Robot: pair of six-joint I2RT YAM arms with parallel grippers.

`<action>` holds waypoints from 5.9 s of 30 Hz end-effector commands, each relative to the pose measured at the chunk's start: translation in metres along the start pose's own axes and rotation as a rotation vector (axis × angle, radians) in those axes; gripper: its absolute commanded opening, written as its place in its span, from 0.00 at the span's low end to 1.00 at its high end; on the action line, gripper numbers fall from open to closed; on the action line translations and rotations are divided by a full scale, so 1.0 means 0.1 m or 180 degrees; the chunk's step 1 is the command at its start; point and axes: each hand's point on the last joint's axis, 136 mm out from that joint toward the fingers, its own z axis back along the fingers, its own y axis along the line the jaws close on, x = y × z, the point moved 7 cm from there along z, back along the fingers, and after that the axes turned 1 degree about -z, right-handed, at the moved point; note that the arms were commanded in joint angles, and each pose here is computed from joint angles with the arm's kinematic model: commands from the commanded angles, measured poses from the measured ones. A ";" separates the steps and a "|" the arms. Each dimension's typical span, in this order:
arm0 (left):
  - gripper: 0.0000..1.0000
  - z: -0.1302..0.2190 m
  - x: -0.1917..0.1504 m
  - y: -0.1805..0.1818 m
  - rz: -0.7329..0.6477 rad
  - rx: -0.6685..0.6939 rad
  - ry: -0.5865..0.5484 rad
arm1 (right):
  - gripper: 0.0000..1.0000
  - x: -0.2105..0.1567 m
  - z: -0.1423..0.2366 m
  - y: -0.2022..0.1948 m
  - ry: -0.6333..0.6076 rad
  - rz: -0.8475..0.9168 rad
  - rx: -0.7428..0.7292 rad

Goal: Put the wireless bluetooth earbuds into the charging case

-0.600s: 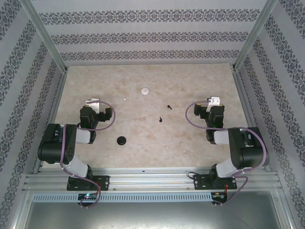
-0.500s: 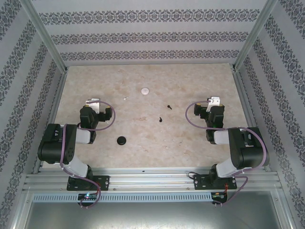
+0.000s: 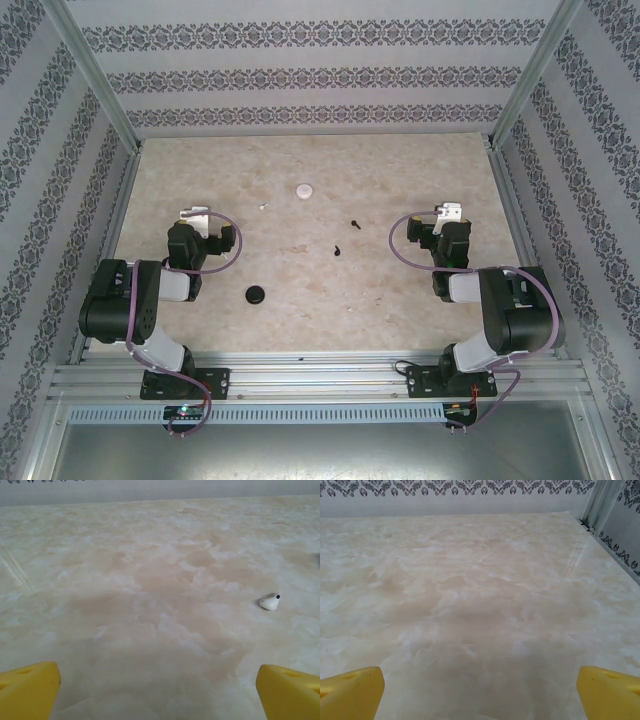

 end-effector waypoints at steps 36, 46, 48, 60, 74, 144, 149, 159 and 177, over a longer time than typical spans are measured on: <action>1.00 0.21 0.30 0.19 0.0322 0.0544 0.0093 | 0.98 0.37 0.09 0.05 0.0260 -0.0037 0.0059; 1.00 0.68 0.60 0.21 0.0709 0.0738 0.1257 | 0.97 0.65 0.39 0.29 0.1036 -0.0518 0.0344; 1.00 0.84 0.60 0.13 0.0718 0.0551 0.1515 | 0.97 0.63 0.46 0.44 0.1208 -0.0485 0.0446; 0.77 1.35 0.05 -0.35 0.1544 -0.0125 0.2815 | 0.97 0.26 0.77 1.61 0.2191 -0.0039 0.1020; 0.76 1.27 -0.26 -1.04 0.0767 -0.0237 0.3114 | 0.97 -0.06 0.94 2.12 0.2756 0.0218 0.1223; 0.38 1.14 0.34 -2.26 -0.0582 -0.2684 0.2102 | 0.76 0.39 0.99 2.24 0.3901 -0.1321 0.3029; 0.38 1.17 0.40 -2.34 -0.0612 -0.2830 0.2036 | 0.74 0.30 0.98 2.35 0.4107 -0.1284 0.3091; 0.38 1.21 0.54 -2.37 -0.0537 -0.2935 0.1806 | 0.70 0.25 1.06 2.45 0.4240 -0.1328 0.3328; 0.40 1.23 0.64 -2.40 -0.0470 -0.3035 0.1606 | 0.42 0.15 1.20 2.53 0.4512 -0.1261 0.3562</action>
